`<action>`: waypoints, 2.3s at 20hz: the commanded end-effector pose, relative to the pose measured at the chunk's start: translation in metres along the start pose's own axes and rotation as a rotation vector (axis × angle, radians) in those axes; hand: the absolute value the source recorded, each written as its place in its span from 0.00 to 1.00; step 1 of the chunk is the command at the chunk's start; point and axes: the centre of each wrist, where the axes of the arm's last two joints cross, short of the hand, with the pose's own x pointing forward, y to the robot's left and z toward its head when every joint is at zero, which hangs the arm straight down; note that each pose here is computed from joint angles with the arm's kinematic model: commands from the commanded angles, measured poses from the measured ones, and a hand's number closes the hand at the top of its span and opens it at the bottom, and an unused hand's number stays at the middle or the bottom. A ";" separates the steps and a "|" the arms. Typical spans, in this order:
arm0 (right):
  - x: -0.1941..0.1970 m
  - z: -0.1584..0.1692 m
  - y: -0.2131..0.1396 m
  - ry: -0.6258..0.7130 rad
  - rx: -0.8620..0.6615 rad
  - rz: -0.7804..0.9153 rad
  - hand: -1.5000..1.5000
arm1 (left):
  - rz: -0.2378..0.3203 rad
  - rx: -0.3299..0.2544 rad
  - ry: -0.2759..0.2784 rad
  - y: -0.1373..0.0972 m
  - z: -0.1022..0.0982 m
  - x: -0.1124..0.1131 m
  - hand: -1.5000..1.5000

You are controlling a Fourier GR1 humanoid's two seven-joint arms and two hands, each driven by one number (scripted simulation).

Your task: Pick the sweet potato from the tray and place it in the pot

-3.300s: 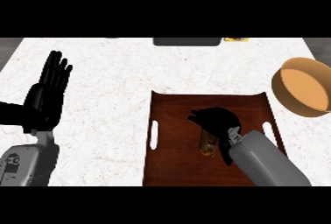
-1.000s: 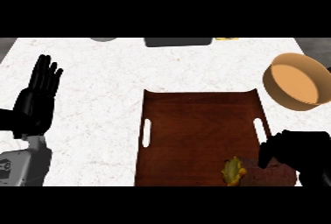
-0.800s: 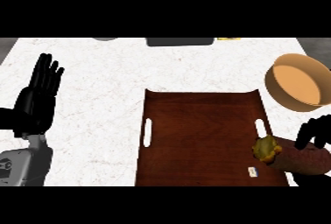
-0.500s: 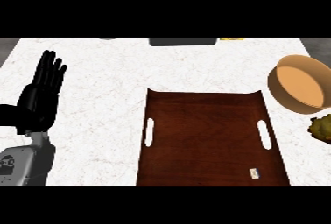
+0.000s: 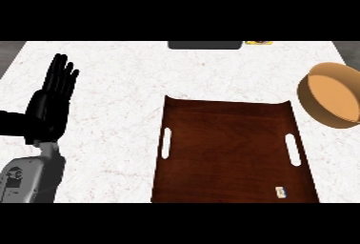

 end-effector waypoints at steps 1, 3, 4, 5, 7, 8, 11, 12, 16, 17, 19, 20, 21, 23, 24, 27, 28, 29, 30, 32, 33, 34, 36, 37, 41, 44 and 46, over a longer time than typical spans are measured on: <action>-0.049 -0.004 0.004 -0.007 0.011 -0.029 1.00 | -0.007 -0.015 0.004 0.003 -0.005 0.002 0.50; -0.052 -0.028 0.008 -0.004 0.014 -0.017 1.00 | -0.006 -0.002 -0.011 -0.008 -0.014 0.000 0.50; -0.061 -0.016 0.034 -0.014 0.023 -0.012 1.00 | 0.000 -0.007 -0.007 -0.008 -0.006 0.006 0.50; -0.068 -0.030 0.019 0.000 0.019 0.008 1.00 | 0.005 -0.007 -0.005 -0.008 -0.016 0.009 0.50; -0.074 -0.037 0.036 -0.005 0.031 0.016 1.00 | -0.007 -0.009 0.014 -0.010 -0.013 0.003 0.50; -0.079 -0.044 0.023 -0.013 0.024 0.017 1.00 | -0.003 -0.016 -0.012 -0.014 -0.008 -0.002 0.50; -0.091 -0.039 0.064 0.016 0.041 0.034 1.00 | -0.005 -0.012 -0.016 -0.018 -0.008 0.002 0.50; -0.090 -0.048 0.060 0.004 0.083 0.048 1.00 | -0.014 0.001 -0.008 -0.011 -0.023 -0.004 0.50; -0.095 -0.051 0.067 0.137 0.243 -0.024 1.00 | 0.008 -0.033 -0.017 -0.004 -0.014 0.008 0.50; -0.098 -0.042 0.100 0.167 0.264 -0.066 1.00 | 0.011 -0.049 -0.021 -0.020 -0.014 0.009 0.50; -0.104 -0.044 0.084 0.171 0.312 -0.138 0.00 | 0.013 -0.037 -0.010 -0.014 -0.007 0.000 0.50; -0.111 -0.035 0.078 0.149 0.352 -0.142 0.00 | 0.022 -0.010 -0.003 -0.020 -0.006 0.004 0.50; -0.102 -0.051 0.087 0.131 0.367 -0.159 0.00 | 0.016 -0.029 -0.012 -0.007 -0.008 0.011 0.50; -0.103 -0.053 0.082 0.071 0.388 -0.174 0.00 | 0.007 -0.050 -0.010 -0.005 -0.009 0.014 0.50; -0.108 -0.044 0.088 0.040 0.388 -0.185 0.00 | 0.021 -0.044 -0.004 -0.004 0.007 0.011 0.50; -0.097 -0.060 0.099 -0.027 0.289 -0.314 0.00 | -0.013 -0.023 -0.006 0.016 0.003 -0.003 0.50; -0.100 -0.060 0.091 -0.043 0.262 -0.329 0.00 | 0.000 -0.023 -0.003 -0.012 -0.007 0.000 0.50; -0.107 -0.052 0.083 -0.022 0.242 -0.371 0.00 | 0.005 -0.007 -0.013 -0.017 0.007 0.008 0.50; -0.102 -0.060 0.085 -0.029 0.213 -0.433 0.00 | 0.004 -0.014 0.003 -0.017 -0.004 0.006 0.50; -0.100 -0.066 0.084 0.017 0.186 -0.530 0.00 | 0.003 -0.022 -0.008 0.000 -0.013 0.008 0.50; -0.099 -0.069 0.081 0.061 0.172 -0.534 0.00 | 0.003 -0.016 0.009 0.000 -0.006 0.001 0.50; -0.107 -0.056 0.082 0.063 0.168 -0.572 0.00 | -0.015 -0.010 -0.001 -0.014 -0.008 0.000 0.50; -0.108 -0.061 0.059 0.119 0.117 -0.657 0.00 | 0.009 -0.010 0.001 -0.015 -0.009 0.007 0.50; -0.103 -0.070 0.063 0.127 0.077 -0.694 0.00 | 0.006 -0.018 -0.003 -0.017 -0.012 -0.002 0.50; -0.123 -0.039 0.031 0.162 0.013 -0.770 0.00 | 0.001 -0.011 -0.017 -0.012 -0.011 0.006 0.50; -0.131 -0.024 0.035 0.177 -0.043 -0.784 0.00 | 0.019 -0.036 -0.018 -0.016 -0.007 0.007 0.50; -0.130 -0.026 0.008 0.183 -0.061 -0.815 0.00 | 0.006 -0.020 -0.015 -0.009 -0.018 0.018 0.50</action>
